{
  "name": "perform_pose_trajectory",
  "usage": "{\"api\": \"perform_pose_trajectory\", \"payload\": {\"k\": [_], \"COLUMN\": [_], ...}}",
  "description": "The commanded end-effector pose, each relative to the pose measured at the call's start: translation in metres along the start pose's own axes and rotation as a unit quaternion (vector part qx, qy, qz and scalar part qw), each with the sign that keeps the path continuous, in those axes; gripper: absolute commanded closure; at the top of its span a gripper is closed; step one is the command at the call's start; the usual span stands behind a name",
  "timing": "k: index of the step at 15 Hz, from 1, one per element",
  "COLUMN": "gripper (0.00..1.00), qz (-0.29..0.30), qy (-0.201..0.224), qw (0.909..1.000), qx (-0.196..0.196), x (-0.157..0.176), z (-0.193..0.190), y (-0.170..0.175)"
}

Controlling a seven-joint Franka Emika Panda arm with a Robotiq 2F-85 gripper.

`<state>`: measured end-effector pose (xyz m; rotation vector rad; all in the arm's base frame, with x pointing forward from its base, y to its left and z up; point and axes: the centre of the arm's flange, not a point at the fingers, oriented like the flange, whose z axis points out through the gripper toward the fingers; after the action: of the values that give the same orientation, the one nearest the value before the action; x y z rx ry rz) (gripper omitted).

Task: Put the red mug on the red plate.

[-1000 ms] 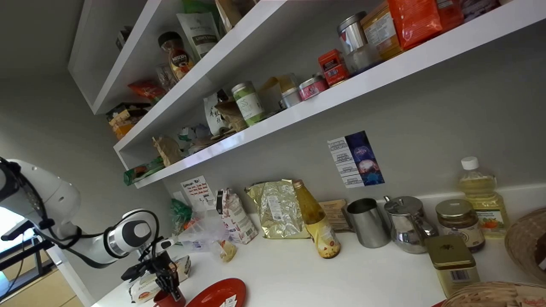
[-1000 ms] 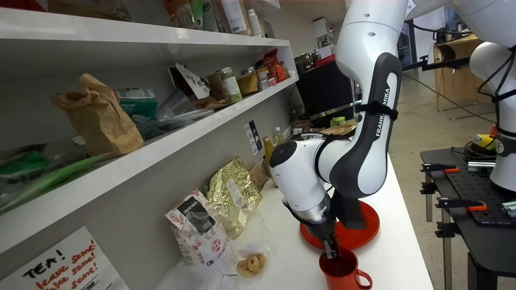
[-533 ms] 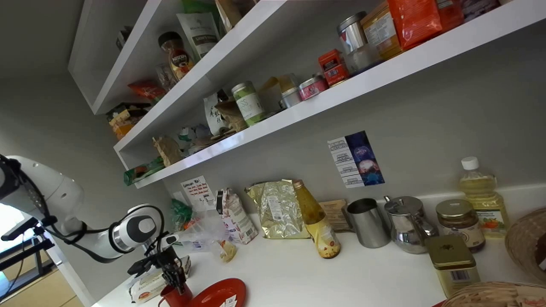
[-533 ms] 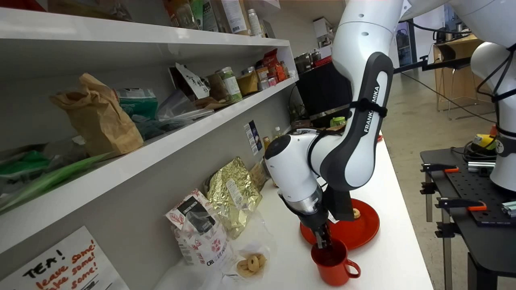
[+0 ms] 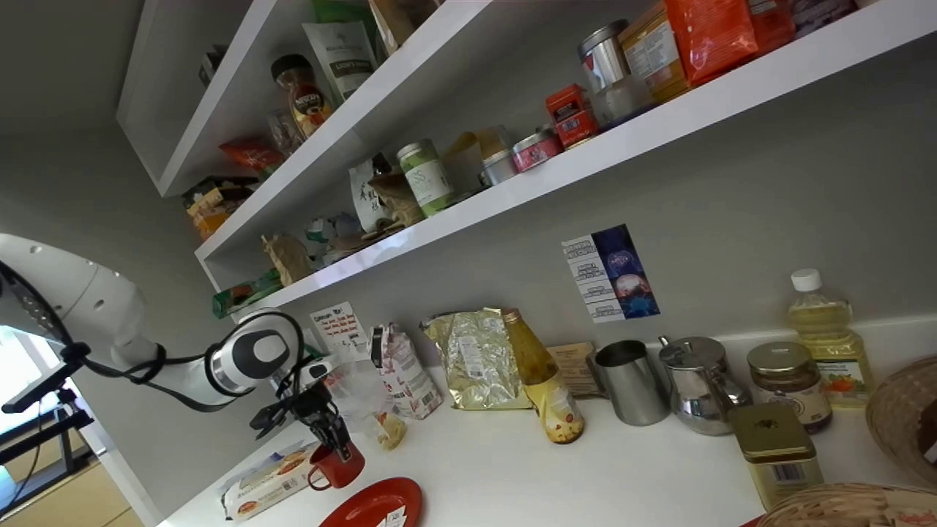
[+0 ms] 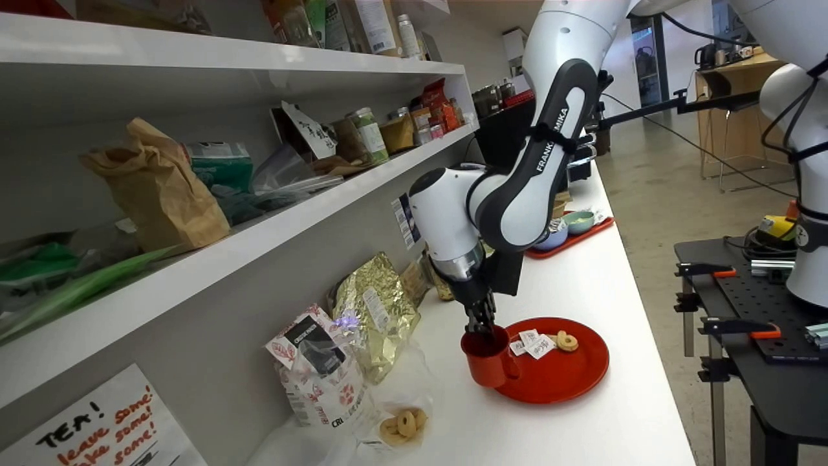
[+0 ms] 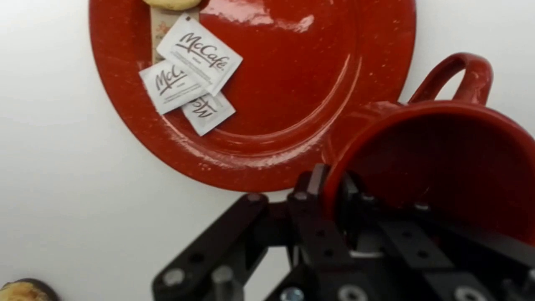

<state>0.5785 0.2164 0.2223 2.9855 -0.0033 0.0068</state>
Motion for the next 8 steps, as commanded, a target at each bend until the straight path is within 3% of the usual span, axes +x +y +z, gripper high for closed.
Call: {"api": "perform_pose_trajectory", "payload": {"k": [1, 8], "gripper": [0.98, 0.98], "qz": [0.020, 0.044], "qy": [-0.007, -0.062], "qw": [0.9998, 0.9970], "qx": [-0.005, -0.017], "x": [-0.004, -0.034], "z": [-0.002, 0.047], "y": [0.044, 0.097]}}
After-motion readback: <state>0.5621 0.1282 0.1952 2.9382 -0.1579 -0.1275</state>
